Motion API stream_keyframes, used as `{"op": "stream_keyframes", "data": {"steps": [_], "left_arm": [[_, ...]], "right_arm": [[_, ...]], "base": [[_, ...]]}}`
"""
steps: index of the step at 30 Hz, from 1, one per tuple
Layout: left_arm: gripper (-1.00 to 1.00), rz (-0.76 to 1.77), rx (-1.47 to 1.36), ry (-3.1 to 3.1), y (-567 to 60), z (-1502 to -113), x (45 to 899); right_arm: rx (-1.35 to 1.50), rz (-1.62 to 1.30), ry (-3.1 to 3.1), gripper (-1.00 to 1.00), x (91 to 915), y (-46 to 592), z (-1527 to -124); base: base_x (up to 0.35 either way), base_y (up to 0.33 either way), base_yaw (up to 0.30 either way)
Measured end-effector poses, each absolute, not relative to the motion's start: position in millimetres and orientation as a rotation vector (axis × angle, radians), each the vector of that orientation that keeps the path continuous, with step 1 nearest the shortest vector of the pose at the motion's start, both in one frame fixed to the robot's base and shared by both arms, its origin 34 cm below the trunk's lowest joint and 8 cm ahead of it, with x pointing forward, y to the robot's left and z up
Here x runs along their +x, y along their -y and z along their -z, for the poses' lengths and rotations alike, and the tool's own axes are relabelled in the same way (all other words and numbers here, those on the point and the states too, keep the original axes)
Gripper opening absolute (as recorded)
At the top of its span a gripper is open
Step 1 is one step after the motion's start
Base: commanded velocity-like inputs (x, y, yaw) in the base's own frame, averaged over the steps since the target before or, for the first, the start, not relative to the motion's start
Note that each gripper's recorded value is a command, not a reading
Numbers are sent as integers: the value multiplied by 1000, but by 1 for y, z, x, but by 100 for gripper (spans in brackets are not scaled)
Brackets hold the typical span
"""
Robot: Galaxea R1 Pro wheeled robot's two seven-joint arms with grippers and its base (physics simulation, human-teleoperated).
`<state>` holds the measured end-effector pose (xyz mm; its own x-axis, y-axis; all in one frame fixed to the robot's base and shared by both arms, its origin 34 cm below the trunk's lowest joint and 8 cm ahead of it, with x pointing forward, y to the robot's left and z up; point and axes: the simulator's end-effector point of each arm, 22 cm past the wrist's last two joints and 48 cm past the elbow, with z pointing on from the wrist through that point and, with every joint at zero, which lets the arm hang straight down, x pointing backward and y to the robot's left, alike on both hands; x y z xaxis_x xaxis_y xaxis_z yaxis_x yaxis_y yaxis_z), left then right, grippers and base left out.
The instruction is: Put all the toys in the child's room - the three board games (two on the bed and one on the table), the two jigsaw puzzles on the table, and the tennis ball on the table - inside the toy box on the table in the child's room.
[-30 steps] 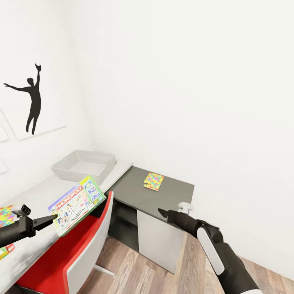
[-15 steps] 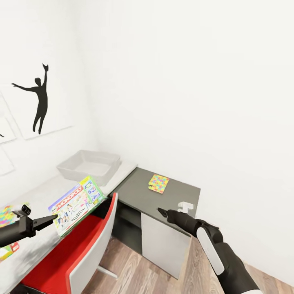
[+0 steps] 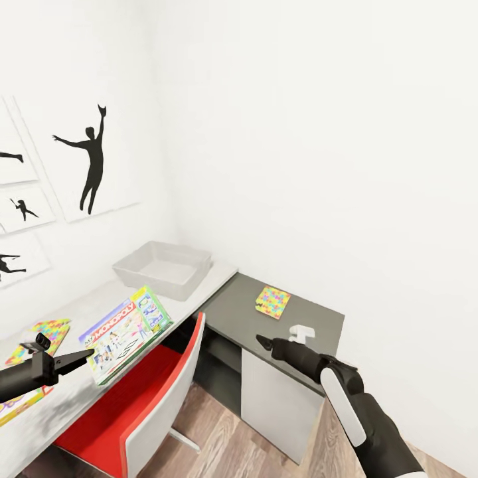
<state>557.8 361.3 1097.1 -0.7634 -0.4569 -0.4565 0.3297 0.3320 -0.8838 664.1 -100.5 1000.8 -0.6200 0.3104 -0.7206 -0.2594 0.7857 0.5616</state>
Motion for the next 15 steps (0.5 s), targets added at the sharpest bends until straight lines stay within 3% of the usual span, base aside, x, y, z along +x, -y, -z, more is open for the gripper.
{"op": "stream_keyframes", "data": {"steps": [8,12,15], "left_arm": [[-100,1498,-112,-1928,-362,-1098,558],[-100,1497,-112,-1928,-362,-1098,558],[-100,1497,-112,-1928,-362,-1098,557]], "right_arm": [[39,-811,-2079,100,665,101,-1003],[39,-810,-2079,100,665,101,-1003],[39,-810,-2079,100,664,100,-1003]], "base": [[19,0,0],[190,0,40],[237,-5,209]]}}
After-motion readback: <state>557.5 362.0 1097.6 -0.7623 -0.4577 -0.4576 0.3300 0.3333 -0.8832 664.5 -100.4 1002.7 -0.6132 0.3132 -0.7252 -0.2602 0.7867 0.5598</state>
